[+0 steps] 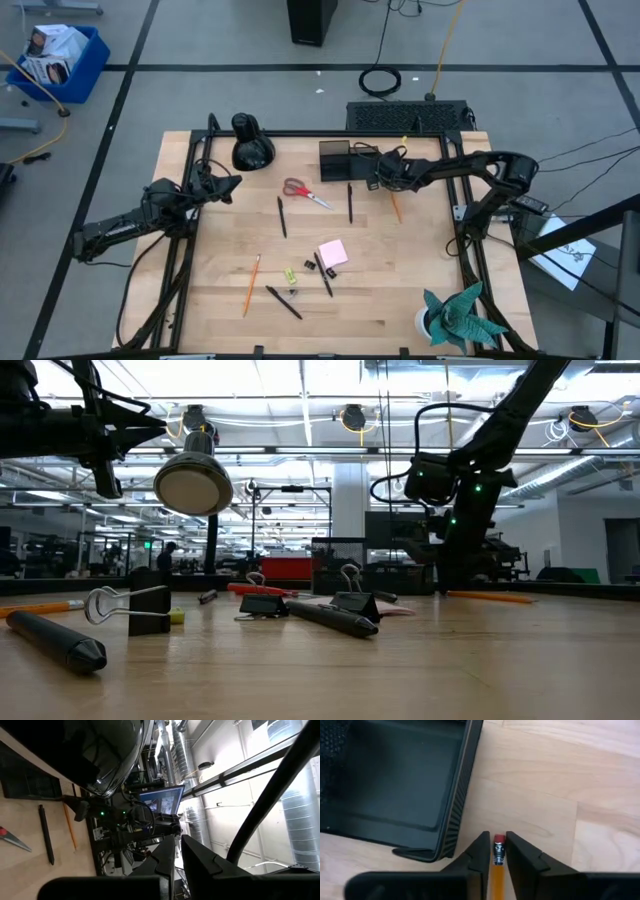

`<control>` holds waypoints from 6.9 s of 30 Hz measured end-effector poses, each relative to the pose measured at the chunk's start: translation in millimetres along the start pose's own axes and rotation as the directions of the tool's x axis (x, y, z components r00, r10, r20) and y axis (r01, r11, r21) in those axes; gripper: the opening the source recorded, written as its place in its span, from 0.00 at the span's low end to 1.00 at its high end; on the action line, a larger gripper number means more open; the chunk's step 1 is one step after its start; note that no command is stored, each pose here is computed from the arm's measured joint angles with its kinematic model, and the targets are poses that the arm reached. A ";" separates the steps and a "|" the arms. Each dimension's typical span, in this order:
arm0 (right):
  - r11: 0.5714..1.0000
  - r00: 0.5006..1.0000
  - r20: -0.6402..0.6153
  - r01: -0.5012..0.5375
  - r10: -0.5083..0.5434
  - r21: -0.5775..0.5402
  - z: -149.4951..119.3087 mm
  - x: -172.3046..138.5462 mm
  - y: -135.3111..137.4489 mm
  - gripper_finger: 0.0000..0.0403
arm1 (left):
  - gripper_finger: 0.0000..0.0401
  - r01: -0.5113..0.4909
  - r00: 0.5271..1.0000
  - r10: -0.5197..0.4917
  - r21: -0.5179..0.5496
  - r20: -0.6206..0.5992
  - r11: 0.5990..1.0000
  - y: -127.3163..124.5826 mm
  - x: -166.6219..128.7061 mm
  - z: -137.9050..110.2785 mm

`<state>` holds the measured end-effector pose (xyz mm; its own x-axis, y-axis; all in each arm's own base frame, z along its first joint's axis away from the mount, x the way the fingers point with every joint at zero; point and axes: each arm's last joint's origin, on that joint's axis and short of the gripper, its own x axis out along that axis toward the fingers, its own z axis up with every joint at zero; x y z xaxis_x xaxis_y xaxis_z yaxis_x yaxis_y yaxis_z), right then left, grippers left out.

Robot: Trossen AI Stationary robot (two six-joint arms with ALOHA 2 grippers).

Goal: Pick and place office supplies into organizer
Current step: Put the orange pencil into the black desk organizer

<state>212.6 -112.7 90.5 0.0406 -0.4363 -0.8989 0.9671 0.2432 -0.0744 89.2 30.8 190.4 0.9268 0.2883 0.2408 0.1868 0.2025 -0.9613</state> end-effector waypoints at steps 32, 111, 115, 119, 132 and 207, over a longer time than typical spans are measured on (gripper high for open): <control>0.995 0.985 0.143 -0.101 0.100 -0.003 2.6 -42.6 -17.2 0.01 | 0.09 -0.035 0.999 0.035 0.016 0.013 0.999 3.2 0.0 0.1; 0.942 0.794 0.516 -0.325 0.321 -0.085 -117.8 -73.0 -50.0 0.46 | 0.09 -0.145 0.987 0.141 0.042 0.079 0.989 12.8 -0.9 1.2; 0.952 0.821 0.492 -0.300 0.288 -0.056 -123.8 -58.0 -58.8 0.45 | 0.09 -0.176 0.982 0.173 0.037 0.075 0.984 15.9 -1.4 0.8; 0.948 0.803 0.521 -0.316 0.290 -0.039 -125.5 -53.0 -59.3 0.44 | 0.09 -0.180 0.981 0.177 0.027 0.074 0.983 16.3 -1.5 0.7; 0.967 0.838 0.484 -0.239 0.252 -0.090 -127.5 -33.6 -49.3 0.44 | 0.09 -0.178 0.982 0.177 0.017 0.071 0.984 16.3 -1.5 0.6; 0.827 0.598 0.621 -0.541 0.507 -0.153 -115.4 -54.5 -6.4 0.03 | 0.09 -0.187 0.979 0.177 0.095 0.101 0.978 16.1 -1.5 1.5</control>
<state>175.3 9.5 90.1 0.6702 -0.6757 -0.3069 0.7391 0.5701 0.3589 90.4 35.0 174.8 0.9076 0.4123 0.0788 -0.0216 0.2333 -0.9722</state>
